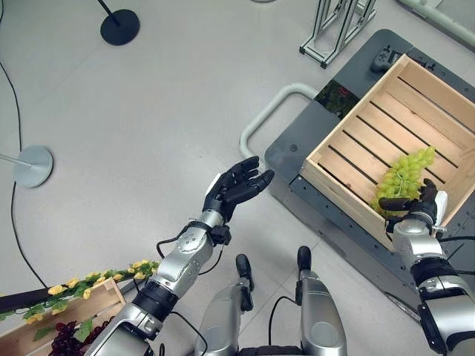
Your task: Pick up the fruits from the basket on one side to the basket on the other side
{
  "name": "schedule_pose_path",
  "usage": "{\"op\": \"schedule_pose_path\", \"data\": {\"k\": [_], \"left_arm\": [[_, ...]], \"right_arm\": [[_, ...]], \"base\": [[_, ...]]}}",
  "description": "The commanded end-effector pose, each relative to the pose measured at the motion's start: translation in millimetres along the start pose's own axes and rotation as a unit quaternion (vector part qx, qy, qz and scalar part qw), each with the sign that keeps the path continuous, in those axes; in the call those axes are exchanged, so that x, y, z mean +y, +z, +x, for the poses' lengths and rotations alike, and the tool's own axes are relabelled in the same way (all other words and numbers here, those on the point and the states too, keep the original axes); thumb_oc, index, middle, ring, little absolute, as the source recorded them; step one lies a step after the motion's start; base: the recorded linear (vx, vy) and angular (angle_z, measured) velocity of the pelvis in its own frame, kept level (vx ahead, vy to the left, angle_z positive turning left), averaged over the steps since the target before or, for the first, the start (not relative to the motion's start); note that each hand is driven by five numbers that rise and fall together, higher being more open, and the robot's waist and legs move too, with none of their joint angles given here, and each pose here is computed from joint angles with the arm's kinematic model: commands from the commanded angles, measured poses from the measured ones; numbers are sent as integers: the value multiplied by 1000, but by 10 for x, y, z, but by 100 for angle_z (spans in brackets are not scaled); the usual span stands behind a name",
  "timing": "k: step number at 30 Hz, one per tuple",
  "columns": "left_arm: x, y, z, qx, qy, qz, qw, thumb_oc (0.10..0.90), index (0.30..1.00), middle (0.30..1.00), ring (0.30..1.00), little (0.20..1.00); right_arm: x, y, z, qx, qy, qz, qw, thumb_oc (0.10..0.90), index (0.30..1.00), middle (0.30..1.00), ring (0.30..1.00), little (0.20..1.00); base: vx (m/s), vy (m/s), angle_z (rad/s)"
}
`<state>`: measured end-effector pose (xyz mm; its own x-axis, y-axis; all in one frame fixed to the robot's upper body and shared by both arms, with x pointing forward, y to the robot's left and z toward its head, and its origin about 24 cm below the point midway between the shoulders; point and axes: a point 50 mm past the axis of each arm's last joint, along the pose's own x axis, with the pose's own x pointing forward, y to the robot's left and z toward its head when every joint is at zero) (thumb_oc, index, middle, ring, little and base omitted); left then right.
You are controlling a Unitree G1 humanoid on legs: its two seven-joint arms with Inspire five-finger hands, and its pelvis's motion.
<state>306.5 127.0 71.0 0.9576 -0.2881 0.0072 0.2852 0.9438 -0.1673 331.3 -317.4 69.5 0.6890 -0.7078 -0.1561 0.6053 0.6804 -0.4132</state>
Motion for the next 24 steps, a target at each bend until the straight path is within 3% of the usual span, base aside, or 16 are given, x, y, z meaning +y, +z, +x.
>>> {"op": "schedule_pose_path", "data": {"k": [1,8,16,22,23,24], "left_arm": [[-229,533,113,-138,-48,-14,989,800,900,900,900,900],[-281,542,166,-134,-56,-14,989,800,900,900,900,900],[-292,592,208,-130,-68,-8,989,800,900,900,900,900],[-313,576,235,-117,-83,6,990,800,900,900,900,900],[-307,566,239,-114,-83,7,990,800,900,900,900,900],[-298,563,238,-113,-83,7,990,800,900,900,900,900]], "right_arm": [[-233,568,143,-61,-11,37,997,800,900,900,900,900],[-200,683,214,-5,23,92,995,800,900,900,900,900],[-192,363,250,121,73,127,982,800,900,900,900,900],[-73,159,189,185,202,135,952,800,900,900,900,900],[-70,155,192,180,202,145,952,576,564,564,564,564],[-84,168,204,169,191,153,955,400,300,300,300,300]], "base": [[0,0,0],[0,0,0],[-3,-5,1],[-3,-36,14],[7,-24,7],[11,-20,3]]}}
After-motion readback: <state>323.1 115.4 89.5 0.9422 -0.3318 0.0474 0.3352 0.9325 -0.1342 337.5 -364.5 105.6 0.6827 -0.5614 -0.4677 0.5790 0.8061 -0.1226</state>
